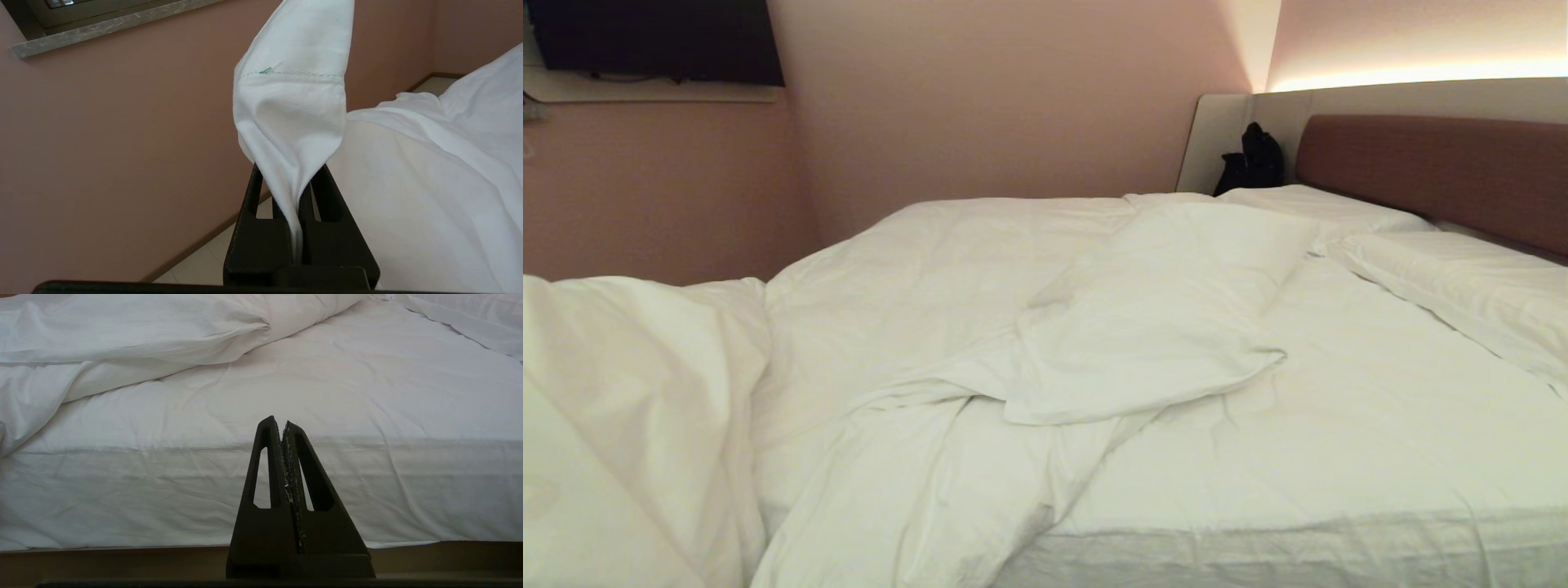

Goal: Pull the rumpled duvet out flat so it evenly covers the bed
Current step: Flatten the corners of the folded blanket

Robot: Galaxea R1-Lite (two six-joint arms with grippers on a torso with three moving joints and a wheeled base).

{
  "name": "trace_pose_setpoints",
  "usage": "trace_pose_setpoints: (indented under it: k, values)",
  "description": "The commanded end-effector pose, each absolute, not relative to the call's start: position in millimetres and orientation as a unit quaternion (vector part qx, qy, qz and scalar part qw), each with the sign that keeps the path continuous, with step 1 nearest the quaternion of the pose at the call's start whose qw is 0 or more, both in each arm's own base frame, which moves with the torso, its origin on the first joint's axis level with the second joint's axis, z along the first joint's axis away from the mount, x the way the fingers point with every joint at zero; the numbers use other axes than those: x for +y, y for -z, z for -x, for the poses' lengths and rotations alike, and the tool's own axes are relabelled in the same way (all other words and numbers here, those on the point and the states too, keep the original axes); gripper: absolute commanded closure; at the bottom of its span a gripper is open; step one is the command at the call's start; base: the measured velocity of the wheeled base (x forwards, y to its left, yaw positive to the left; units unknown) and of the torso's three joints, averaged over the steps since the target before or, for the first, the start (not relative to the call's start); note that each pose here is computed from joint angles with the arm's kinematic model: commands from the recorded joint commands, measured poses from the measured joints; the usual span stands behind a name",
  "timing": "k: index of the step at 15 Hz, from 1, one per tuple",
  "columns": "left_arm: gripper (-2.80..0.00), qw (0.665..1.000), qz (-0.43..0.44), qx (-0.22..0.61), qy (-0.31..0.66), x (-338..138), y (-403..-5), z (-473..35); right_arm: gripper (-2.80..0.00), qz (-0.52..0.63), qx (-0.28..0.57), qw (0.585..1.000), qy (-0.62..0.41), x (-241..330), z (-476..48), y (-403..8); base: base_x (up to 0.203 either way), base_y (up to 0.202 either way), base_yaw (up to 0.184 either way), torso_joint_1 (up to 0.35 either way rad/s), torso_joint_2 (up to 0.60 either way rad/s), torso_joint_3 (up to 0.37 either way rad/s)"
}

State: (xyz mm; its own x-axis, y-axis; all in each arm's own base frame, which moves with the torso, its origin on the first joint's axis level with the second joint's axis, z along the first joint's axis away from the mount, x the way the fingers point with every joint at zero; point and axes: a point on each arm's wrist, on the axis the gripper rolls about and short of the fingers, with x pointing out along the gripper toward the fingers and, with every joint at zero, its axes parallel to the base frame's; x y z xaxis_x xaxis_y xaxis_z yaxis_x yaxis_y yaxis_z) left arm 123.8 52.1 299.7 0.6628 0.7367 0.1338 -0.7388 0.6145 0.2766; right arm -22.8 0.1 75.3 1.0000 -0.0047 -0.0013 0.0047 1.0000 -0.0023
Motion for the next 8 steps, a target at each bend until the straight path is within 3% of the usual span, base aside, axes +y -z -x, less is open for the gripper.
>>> trace_pose_setpoints:
  k: [1,8]
  values:
    - [0.0,0.898,-0.157,0.003,-0.411,53.8,-296.9,-128.3,0.0,0.002,0.002,1.0,0.002,0.1,22.7,-75.4,0.0,0.0,0.0,0.0,0.0,0.0]
    - [0.0,0.898,-0.16,0.011,-0.409,54.0,-291.5,-128.7,0.0,0.002,0.002,1.0,0.002,0.1,22.7,-75.4,0.0,0.0,0.0,0.0,0.0,0.0]
